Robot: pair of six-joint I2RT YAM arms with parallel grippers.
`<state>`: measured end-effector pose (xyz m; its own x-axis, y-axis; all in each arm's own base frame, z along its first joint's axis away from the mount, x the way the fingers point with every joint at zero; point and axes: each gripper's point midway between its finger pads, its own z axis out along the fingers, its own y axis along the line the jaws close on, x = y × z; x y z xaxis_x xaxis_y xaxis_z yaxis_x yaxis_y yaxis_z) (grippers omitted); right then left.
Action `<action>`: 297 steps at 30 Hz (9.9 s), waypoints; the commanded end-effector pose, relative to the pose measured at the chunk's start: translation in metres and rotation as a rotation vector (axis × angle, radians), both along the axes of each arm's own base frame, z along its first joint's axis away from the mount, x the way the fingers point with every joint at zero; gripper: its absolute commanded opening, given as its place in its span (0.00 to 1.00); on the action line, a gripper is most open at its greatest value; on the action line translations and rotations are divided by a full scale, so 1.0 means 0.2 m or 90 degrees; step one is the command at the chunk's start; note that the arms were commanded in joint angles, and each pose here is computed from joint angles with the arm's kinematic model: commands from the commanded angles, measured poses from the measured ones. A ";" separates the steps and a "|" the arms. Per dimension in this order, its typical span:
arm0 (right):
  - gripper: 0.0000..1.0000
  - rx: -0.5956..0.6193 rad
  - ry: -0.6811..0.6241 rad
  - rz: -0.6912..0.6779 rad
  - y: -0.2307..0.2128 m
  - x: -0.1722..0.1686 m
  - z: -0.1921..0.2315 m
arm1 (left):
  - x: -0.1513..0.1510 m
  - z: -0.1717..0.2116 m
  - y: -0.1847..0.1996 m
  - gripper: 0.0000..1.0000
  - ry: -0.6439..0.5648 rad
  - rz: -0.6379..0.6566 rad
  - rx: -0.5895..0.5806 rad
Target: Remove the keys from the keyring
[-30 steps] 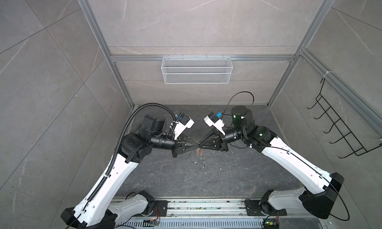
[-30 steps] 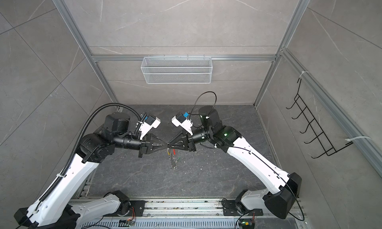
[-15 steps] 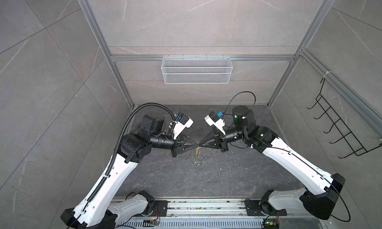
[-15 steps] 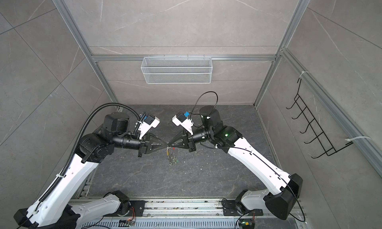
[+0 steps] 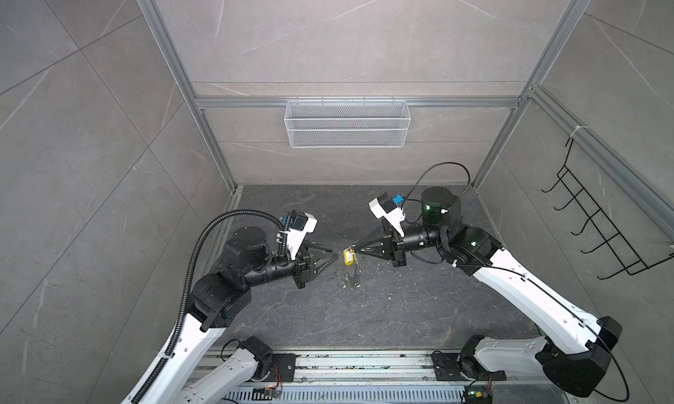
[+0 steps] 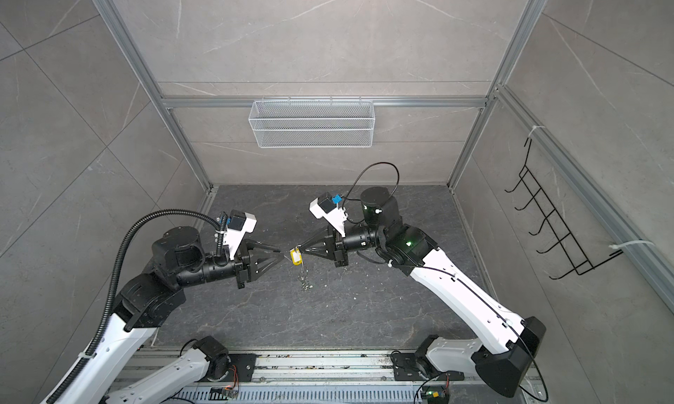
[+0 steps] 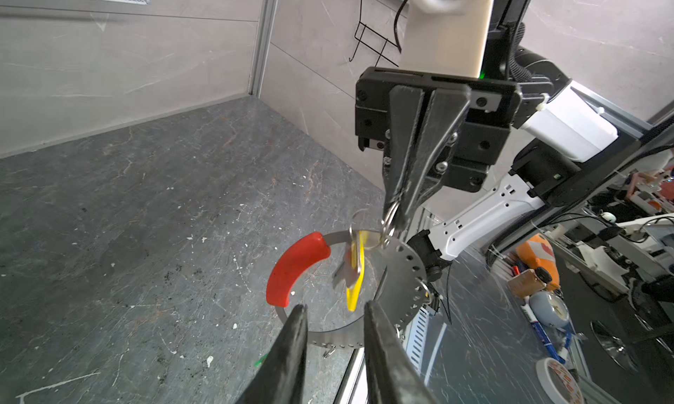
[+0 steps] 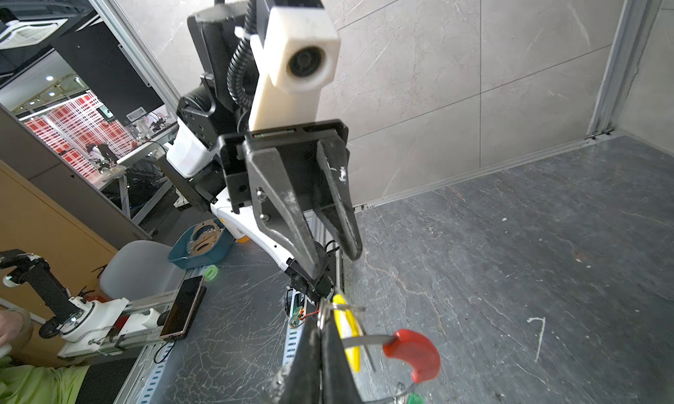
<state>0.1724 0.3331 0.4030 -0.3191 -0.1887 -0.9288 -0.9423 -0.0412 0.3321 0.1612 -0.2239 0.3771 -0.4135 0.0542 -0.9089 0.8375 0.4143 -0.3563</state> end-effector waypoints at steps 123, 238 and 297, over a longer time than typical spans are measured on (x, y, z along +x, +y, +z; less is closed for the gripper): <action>0.00 0.130 0.018 -0.047 -0.03 0.02 0.11 | -0.03 0.23 -0.14 0.27 -0.068 -0.074 -0.074; 0.00 0.114 0.018 -0.046 0.00 0.04 0.17 | -0.01 0.16 -0.04 0.37 -0.112 -0.012 -0.083; 0.00 0.195 0.107 -0.151 0.06 0.25 0.14 | 0.08 0.00 -0.30 0.00 -0.060 -0.048 -0.082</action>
